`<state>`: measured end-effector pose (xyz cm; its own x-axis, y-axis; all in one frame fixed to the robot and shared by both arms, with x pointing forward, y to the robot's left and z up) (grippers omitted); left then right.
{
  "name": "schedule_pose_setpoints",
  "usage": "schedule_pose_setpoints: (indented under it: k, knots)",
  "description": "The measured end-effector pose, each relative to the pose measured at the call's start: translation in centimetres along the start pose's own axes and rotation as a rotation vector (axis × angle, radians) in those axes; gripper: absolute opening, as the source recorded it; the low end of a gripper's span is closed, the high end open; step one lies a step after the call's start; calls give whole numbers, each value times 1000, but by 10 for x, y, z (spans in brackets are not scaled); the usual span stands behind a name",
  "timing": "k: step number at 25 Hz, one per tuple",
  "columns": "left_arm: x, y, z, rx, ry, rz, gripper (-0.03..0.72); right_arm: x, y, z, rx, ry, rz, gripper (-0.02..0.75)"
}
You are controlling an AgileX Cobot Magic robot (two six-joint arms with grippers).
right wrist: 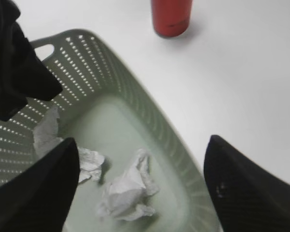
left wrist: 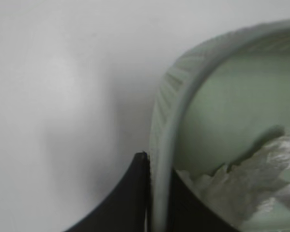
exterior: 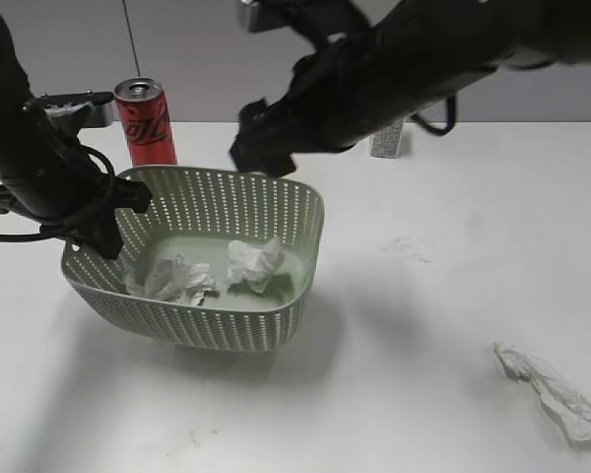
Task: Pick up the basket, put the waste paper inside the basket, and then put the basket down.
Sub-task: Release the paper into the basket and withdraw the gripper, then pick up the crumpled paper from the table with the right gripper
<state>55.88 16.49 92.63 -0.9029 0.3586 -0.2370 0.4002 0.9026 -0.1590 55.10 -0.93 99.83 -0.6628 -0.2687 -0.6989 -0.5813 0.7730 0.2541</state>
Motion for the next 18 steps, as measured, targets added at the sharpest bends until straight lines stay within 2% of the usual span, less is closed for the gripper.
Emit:
schedule_pose_setpoints:
  k: [2, 5, 9, 13, 15, 18]
  knots:
    - [1, 0, 0, -1, 6, 2, 4, -9, -21, -20, 60, 20, 30, 594]
    - [1, 0, 0, -2, 7, 3, 4, 1, -68, -54, 187, 160, 91, 591]
    - [1, 0, 0, -2, 8, 4, 4, 68, -122, -80, 301, 400, 208, 591]
    - [1, 0, 0, -3, 8, 5, 4, 149, -137, -90, 348, 500, 285, 591]
    - [1, 0, 0, -3, 7, 5, 4, 181, -139, -88, 360, 510, 293, 591]
    - [1, 0, 0, -4, 7, 5, 4, 207, -143, -82, 384, 454, 281, 586]
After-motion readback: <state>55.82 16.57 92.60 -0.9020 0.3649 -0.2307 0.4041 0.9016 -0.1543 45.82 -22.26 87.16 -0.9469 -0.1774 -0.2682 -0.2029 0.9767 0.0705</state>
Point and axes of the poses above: a point on each arm's last joint axis where the gripper is mounted, z pointing out along that axis toward the gripper, y along the wrist's bending axis when the last joint is at zero, x = y × z, the point moved 4 cm from there along z, pointing out along that axis toward the gripper, and after that the axes turned 9 degrees about z, right-handed, at the moved point
